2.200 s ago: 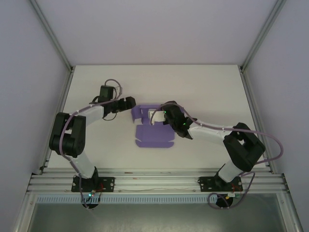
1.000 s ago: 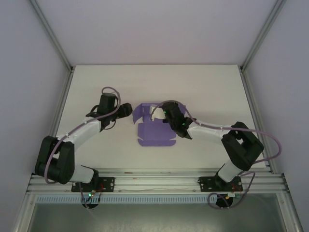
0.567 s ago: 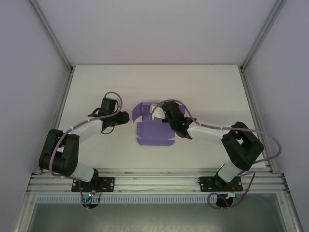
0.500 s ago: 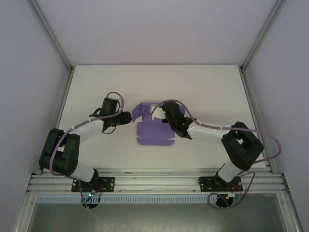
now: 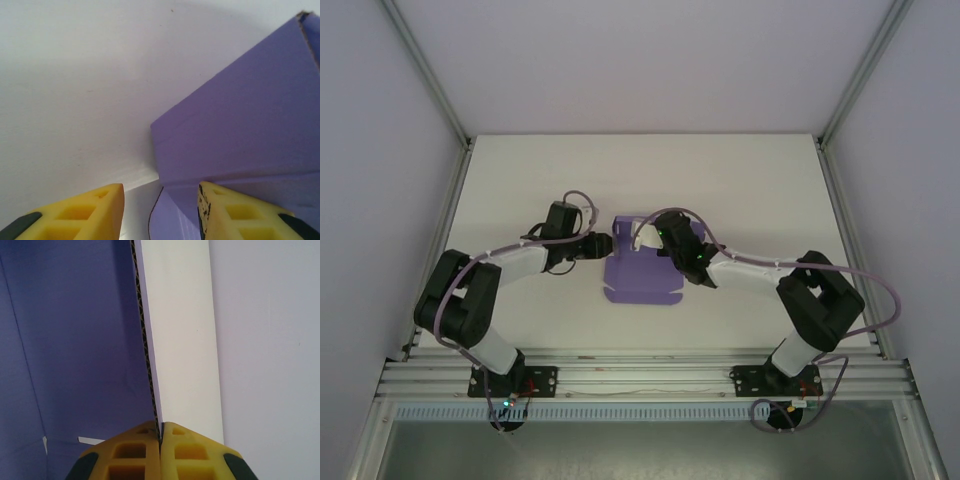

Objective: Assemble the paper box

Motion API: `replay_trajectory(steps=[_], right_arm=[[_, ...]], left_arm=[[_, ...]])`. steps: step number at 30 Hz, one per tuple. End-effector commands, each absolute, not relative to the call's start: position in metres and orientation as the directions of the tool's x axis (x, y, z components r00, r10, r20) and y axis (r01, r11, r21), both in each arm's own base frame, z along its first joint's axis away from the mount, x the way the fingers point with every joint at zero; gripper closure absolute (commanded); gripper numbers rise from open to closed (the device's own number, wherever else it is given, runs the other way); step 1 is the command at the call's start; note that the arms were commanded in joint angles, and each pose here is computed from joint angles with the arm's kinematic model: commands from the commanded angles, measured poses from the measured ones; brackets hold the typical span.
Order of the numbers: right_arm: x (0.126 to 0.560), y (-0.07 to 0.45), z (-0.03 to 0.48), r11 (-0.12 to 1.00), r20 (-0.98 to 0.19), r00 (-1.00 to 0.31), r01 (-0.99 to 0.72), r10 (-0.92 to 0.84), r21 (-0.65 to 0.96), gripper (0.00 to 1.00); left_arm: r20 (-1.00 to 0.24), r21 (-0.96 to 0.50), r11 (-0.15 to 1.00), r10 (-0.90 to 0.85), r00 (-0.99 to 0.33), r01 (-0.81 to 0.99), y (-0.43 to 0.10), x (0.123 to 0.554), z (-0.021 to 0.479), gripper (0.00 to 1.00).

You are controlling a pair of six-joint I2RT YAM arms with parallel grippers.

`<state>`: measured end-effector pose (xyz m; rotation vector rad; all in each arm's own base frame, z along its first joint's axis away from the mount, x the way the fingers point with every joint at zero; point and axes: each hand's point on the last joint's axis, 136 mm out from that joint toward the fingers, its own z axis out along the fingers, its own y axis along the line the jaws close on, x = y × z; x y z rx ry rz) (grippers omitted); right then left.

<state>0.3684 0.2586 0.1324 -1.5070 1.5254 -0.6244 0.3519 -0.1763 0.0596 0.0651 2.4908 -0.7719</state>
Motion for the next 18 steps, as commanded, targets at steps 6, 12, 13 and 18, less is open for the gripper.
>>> replay_trajectory(steps=[6,12,13,18], right_arm=[[0.353,0.254,0.126,0.076,-0.191,0.174,-0.514,-0.966,-0.854,1.00],[0.349,0.247,0.111,0.006,-0.091,0.157,-0.475,-0.983,-0.880,1.00],[0.348,0.249,0.113,0.010,-0.096,0.161,-0.465,-0.982,-0.885,1.00],[0.344,0.256,0.124,0.023,-0.108,0.186,-0.410,-0.977,-0.912,1.00]], left_arm=[[-0.616,-0.402,0.877,-0.047,-0.787,0.263,-0.175,0.351,0.058,0.57],[-0.721,-0.318,0.875,0.027,-0.692,0.366,-0.192,0.346,0.068,0.56],[-0.738,-0.293,0.876,0.048,-0.673,0.384,-0.195,0.343,0.070,0.55],[-0.755,-0.278,0.870,0.064,-0.653,0.407,-0.201,0.342,0.070,0.55]])
